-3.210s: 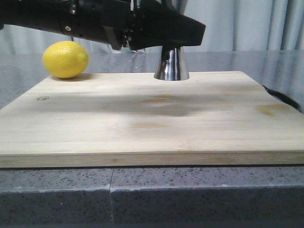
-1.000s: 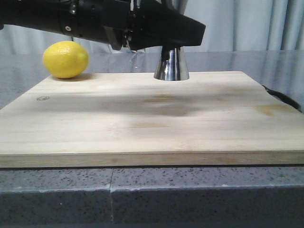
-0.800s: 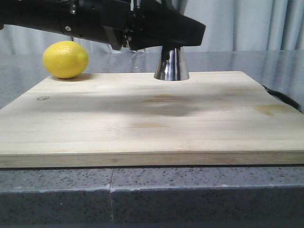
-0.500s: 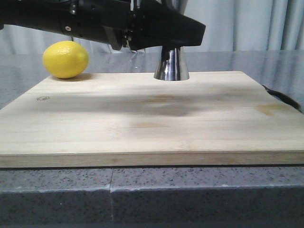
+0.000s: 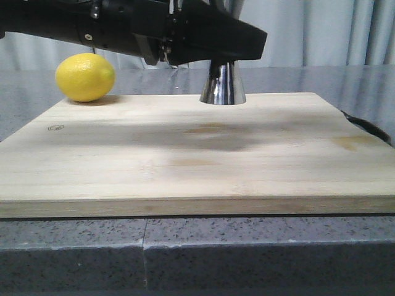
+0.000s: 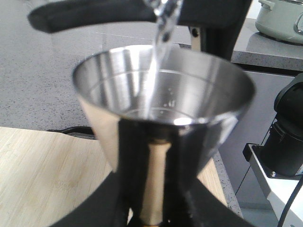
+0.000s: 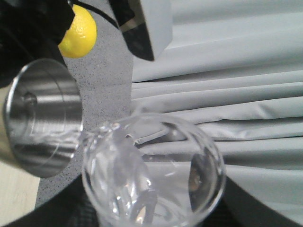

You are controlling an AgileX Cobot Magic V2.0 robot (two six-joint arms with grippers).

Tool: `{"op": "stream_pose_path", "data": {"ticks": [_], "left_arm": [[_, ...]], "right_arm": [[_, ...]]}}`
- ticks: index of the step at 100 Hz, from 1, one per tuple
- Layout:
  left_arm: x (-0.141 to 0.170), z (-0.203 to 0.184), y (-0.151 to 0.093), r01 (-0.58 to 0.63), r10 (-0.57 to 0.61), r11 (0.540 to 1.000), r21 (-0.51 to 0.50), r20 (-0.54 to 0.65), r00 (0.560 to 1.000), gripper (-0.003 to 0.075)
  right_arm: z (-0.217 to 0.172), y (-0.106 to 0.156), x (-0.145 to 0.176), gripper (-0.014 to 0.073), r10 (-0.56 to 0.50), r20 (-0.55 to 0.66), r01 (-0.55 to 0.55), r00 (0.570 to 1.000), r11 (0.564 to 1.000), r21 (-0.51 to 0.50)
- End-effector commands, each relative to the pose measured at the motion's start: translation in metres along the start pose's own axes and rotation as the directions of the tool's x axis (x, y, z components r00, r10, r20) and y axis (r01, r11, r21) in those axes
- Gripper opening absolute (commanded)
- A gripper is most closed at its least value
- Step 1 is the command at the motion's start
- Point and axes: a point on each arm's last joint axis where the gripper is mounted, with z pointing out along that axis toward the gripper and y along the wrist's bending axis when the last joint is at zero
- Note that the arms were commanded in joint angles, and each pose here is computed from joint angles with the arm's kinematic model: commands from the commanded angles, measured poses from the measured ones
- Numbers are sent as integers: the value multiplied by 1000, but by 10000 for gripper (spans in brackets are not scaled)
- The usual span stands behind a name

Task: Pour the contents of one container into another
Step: 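Tilt the beaker with the right gripper, pouring liquid into the jigger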

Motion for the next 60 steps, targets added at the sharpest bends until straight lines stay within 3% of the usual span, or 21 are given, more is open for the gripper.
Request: {"op": "stream_pose_path", "data": {"ticks": [1, 60], "left_arm": [[-36, -5, -17, -59, 47, 995, 81, 146, 988, -19], [-36, -5, -17, -59, 47, 995, 81, 146, 988, -19]], "right_arm": [[-10, -19, -5, 236, -20, 13, 19, 1000, 998, 66], [-10, -18, -5, 236, -59, 10, 59, 998, 997, 55]]}}
